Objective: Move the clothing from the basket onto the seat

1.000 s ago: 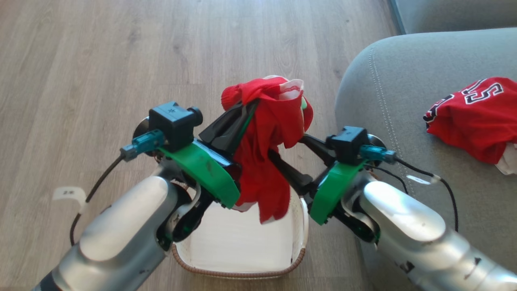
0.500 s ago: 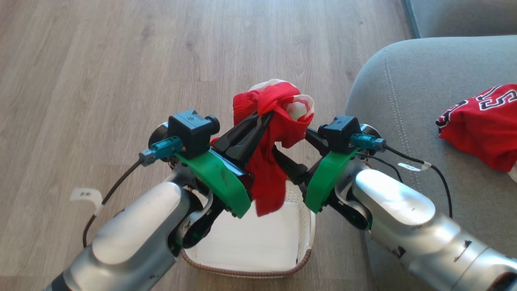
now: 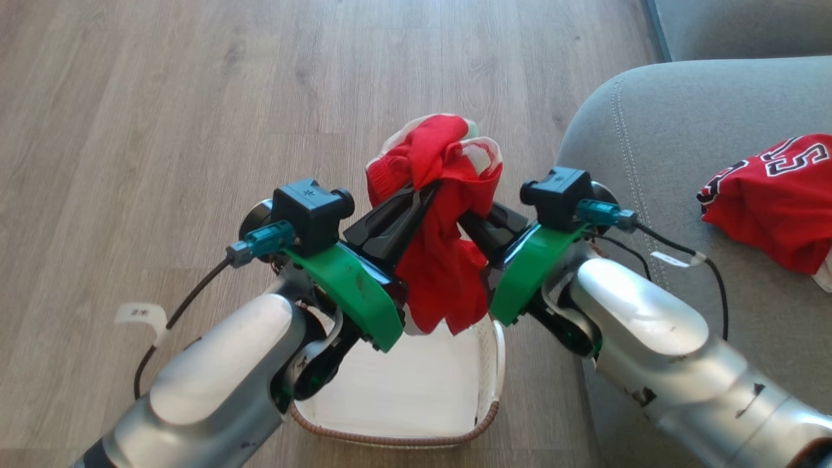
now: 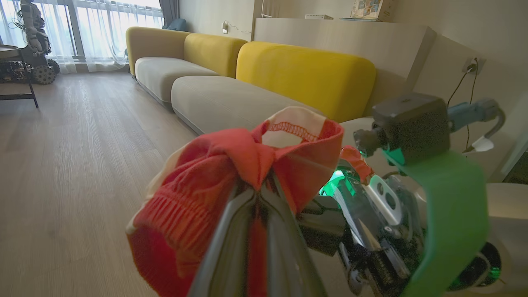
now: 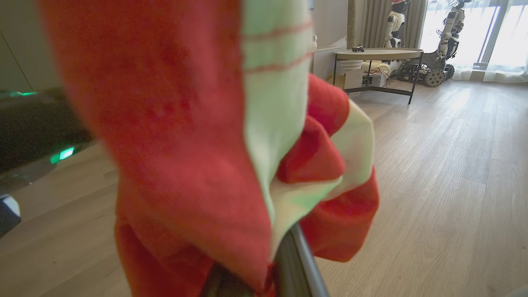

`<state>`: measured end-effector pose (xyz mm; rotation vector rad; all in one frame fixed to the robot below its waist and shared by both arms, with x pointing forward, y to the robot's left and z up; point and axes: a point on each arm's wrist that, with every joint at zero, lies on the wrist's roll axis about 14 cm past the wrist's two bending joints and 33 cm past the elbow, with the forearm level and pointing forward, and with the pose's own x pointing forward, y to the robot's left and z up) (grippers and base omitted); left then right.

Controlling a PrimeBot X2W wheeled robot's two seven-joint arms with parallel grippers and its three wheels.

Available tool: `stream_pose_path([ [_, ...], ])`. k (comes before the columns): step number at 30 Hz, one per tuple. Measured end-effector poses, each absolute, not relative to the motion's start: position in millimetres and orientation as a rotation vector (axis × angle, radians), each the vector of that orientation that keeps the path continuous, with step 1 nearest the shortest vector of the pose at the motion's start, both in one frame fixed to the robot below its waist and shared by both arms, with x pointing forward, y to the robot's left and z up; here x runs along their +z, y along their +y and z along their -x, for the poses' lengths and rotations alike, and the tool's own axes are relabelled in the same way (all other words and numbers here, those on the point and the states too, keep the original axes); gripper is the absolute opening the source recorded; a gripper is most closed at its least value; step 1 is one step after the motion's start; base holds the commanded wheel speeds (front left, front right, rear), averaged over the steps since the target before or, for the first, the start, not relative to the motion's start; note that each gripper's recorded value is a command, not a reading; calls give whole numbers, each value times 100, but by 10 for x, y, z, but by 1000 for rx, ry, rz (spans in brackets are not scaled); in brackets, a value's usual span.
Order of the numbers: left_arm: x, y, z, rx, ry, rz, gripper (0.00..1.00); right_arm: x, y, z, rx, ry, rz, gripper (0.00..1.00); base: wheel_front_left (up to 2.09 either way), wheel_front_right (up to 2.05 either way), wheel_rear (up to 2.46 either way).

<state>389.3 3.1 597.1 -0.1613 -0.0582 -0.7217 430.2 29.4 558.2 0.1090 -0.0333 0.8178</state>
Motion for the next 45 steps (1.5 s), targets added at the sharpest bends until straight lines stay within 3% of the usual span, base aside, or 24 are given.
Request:
stream_pose_path([
  [6, 5958, 37, -3901, -718, -55, 158, 0, 5590, 138, -4324, 771, -47, -140, 0, 0, 0, 0],
  [12, 5960, 31, -3899, -716, -55, 156, 91, 5586, -28, -4321, 722, -57, -168, 0, 0, 0, 0],
  [13, 5962, 26, -3898, -717, -56, 156, 100, 5601, -74, -4335, 708, -64, -172, 0, 0, 0, 0],
  [27, 5876, -172, -3888, -774, -29, 158, 100, 5787, -853, -4366, 502, -172, -218, 0, 0, 0, 0],
  [45, 5782, -720, -3817, -952, -16, 167, 100, 5898, -1798, -3954, 248, -261, -224, 0, 0, 0, 0],
])
